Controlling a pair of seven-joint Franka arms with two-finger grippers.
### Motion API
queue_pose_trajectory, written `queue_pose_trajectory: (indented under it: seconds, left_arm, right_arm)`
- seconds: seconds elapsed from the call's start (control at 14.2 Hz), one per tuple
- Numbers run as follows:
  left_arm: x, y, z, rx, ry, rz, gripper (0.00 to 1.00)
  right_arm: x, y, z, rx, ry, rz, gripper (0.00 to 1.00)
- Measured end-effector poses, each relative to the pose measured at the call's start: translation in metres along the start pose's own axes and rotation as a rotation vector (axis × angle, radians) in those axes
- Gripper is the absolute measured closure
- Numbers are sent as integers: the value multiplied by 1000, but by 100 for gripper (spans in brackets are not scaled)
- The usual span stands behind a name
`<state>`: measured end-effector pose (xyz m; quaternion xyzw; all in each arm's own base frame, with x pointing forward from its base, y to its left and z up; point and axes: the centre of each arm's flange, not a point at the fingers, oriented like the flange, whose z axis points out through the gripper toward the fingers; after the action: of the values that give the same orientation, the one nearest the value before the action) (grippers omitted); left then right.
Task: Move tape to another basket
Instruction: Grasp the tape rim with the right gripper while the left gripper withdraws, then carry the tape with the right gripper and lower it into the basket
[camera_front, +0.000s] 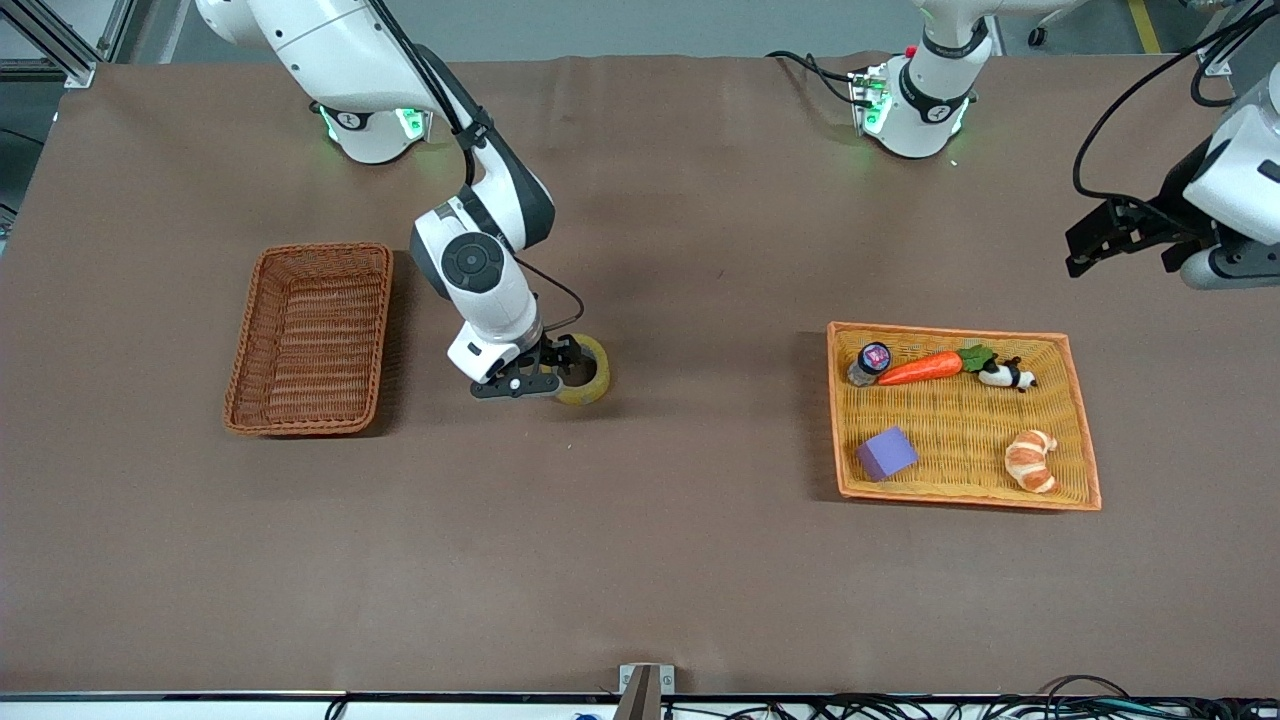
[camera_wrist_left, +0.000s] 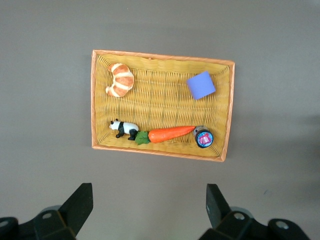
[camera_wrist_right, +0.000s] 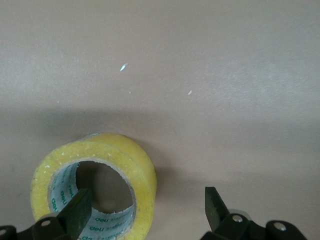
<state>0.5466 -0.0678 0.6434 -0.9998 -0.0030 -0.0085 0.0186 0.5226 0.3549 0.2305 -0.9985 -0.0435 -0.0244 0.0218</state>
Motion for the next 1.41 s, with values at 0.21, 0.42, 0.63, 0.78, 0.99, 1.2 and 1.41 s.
queue_pose_trajectory:
  seconds: [0.21, 0.42, 0.63, 0.78, 0.99, 1.2, 1.41]
  left_arm:
    - [-3, -1, 1, 1, 2, 18, 0]
    - [-3, 2, 5, 1, -2, 25, 0]
    - [-3, 4, 5, 1, -1, 30, 0]
    - [-3, 4, 5, 1, -1, 29, 0]
    - [-3, 4, 5, 1, -2, 29, 0]
    - [-3, 7, 6, 2, -3, 35, 0]
    - [-3, 9, 6, 2, -4, 39, 0]
  right_arm:
    - [-7, -8, 25, 5, 7, -17, 0]
    - [-13, -11, 42, -7, -7, -32, 0]
    - [-14, -11, 45, -31, 0, -68, 30]
    - [-14, -11, 45, -37, -6, -31, 52]
    - [-9, -12, 38, -71, -51, 9, 79]
    - [10, -18, 4, -110, -100, 34, 79]
    - [39, 23, -82, -148, -150, 85, 79]
